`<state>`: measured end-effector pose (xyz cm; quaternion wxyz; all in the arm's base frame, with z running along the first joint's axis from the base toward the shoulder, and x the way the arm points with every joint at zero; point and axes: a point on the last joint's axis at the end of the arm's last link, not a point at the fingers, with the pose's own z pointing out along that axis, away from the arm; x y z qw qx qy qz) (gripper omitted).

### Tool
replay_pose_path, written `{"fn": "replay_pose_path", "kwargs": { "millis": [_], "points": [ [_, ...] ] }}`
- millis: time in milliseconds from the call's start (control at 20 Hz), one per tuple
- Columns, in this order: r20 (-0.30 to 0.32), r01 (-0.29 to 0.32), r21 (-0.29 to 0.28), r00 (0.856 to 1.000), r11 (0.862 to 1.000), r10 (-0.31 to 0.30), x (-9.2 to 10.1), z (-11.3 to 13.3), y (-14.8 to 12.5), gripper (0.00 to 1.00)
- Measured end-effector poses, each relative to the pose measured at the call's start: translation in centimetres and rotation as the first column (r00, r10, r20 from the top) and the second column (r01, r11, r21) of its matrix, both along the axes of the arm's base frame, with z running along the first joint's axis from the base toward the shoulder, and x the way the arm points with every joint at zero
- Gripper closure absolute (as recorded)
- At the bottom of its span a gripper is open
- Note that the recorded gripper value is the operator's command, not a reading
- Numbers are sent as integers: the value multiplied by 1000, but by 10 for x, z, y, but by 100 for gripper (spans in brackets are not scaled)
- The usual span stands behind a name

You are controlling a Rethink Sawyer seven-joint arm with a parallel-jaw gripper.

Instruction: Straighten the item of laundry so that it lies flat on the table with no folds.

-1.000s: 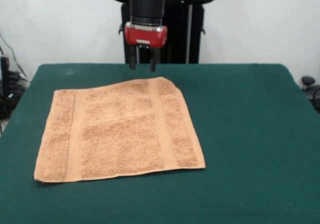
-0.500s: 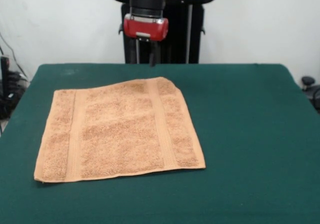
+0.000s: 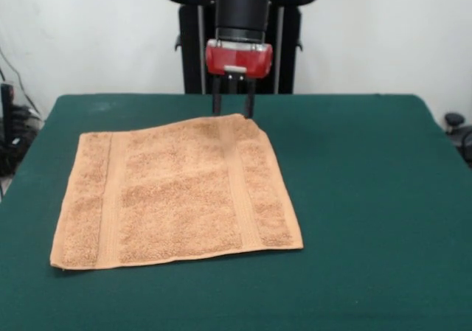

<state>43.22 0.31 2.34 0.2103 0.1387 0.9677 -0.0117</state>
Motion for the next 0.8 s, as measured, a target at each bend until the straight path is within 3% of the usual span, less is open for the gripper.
{"fn": "replay_pose_path", "kwargs": {
  "millis": [300,800],
  "points": [
    [131,93,-39,987,995,-87,36,-9,2,0],
    [162,146,-75,978,986,-133,73,-15,-29,0]
  ]
}}
